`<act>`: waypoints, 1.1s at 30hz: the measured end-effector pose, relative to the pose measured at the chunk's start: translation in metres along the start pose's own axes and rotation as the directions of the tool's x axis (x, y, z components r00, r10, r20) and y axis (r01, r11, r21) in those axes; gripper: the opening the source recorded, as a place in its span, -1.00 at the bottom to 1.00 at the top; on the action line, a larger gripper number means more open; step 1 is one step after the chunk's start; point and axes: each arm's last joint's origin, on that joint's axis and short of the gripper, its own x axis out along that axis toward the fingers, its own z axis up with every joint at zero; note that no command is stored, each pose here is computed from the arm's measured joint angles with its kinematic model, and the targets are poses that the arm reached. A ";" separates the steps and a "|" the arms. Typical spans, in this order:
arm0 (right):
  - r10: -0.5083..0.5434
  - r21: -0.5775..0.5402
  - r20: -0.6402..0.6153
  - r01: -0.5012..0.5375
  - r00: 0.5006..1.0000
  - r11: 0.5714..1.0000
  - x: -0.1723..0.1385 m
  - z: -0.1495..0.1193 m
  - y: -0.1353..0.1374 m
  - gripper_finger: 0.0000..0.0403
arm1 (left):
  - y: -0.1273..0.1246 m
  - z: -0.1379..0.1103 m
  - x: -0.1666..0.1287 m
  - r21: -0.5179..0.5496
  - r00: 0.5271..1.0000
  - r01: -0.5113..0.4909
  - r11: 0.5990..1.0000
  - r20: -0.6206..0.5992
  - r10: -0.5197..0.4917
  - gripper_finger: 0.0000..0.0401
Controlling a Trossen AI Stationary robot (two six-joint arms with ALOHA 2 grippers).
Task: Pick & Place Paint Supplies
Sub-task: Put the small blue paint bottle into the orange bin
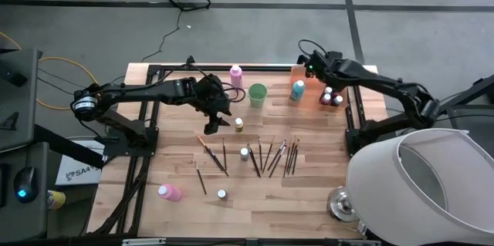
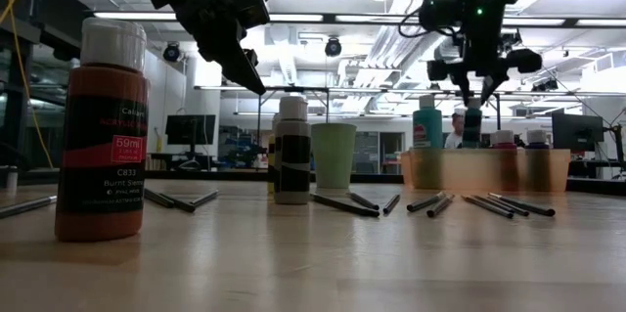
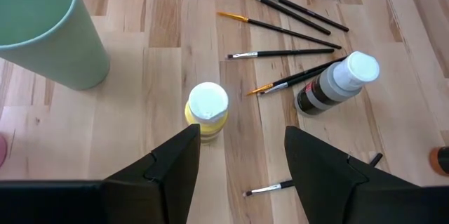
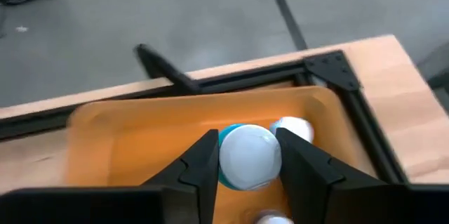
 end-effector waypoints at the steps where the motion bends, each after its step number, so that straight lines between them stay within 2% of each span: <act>1: -0.014 0.009 -0.005 0.014 1.000 1.000 0.003 0.001 -0.002 -0.39 | 0.000 0.000 0.000 0.000 1.000 0.000 1.000 0.000 0.000 0.02; 7: -0.033 0.061 -0.071 0.038 0.997 0.997 0.019 -0.007 -0.010 -0.40 | 0.000 0.000 0.000 0.000 1.000 -0.002 1.000 -0.001 0.002 0.02; 12: -0.012 0.052 -0.105 0.018 0.994 0.998 0.027 -0.019 -0.012 -0.40 | 0.000 0.000 0.000 -0.003 1.000 -0.002 1.000 -0.001 0.002 0.02; 18: -0.033 0.052 -0.117 0.040 0.993 0.998 0.034 -0.024 -0.016 -0.38 | 0.000 0.000 0.000 -0.003 1.000 -0.002 1.000 0.000 0.002 0.02; 33: -0.043 -0.041 -0.184 0.036 0.982 0.999 0.050 -0.029 -0.027 -0.39 | 0.000 -0.001 0.000 -0.005 1.000 0.000 1.000 -0.007 0.000 0.02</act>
